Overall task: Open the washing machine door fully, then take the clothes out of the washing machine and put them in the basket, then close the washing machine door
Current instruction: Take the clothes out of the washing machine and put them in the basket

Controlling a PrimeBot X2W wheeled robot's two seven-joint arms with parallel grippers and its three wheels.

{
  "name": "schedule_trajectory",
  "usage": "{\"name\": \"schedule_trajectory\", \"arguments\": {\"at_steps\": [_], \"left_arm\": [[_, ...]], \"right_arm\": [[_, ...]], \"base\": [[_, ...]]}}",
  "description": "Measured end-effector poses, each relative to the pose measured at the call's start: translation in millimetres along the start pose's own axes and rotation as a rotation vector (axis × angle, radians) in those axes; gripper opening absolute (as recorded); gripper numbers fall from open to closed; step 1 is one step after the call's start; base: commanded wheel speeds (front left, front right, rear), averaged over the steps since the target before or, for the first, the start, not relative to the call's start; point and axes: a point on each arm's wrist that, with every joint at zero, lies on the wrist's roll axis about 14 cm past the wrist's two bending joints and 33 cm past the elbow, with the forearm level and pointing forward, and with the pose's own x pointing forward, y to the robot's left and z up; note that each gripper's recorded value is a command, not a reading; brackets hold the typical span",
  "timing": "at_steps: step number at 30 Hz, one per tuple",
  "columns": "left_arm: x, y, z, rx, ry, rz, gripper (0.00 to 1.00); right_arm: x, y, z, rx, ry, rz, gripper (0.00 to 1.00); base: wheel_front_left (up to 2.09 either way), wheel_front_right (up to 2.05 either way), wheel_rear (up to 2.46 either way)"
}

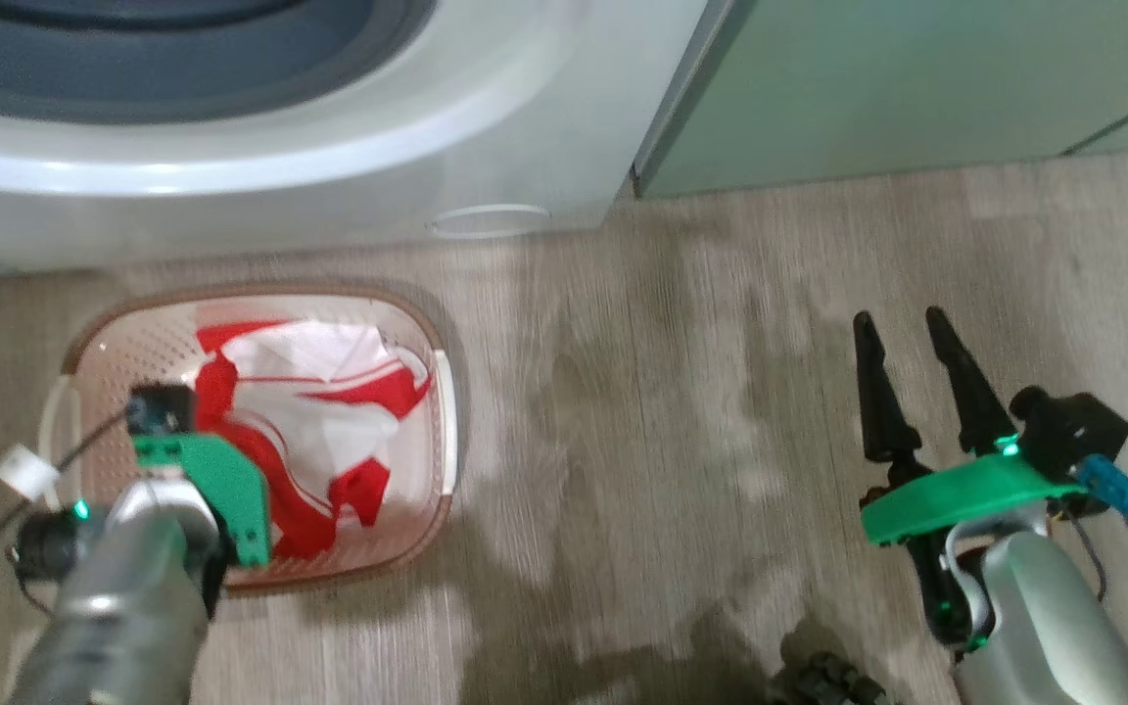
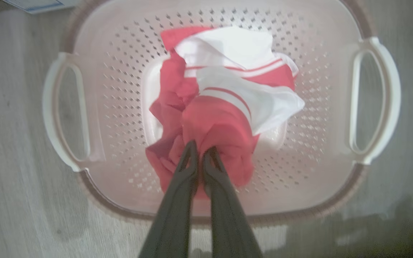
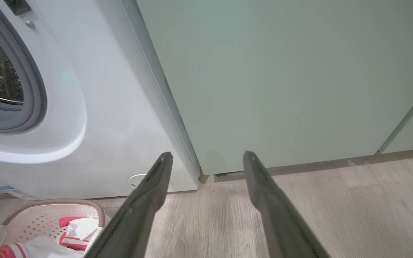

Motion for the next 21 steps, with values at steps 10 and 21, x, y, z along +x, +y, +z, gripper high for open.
{"name": "schedule_trajectory", "arguments": {"at_steps": [10, 21], "left_arm": [[39.0, 1.5, 20.2, 0.002, -0.028, -0.004, 0.00], [19.7, 2.2, 22.9, 0.016, -0.146, 0.028, 1.00]], "right_arm": [[26.5, -8.8, -23.4, -0.013, 0.053, -0.014, 1.00], [23.2, -0.8, -9.7, -0.002, 0.020, -0.001, 1.00]], "base": [[0.00, 0.00, 0.00], [0.00, 0.00, 0.00]]}}
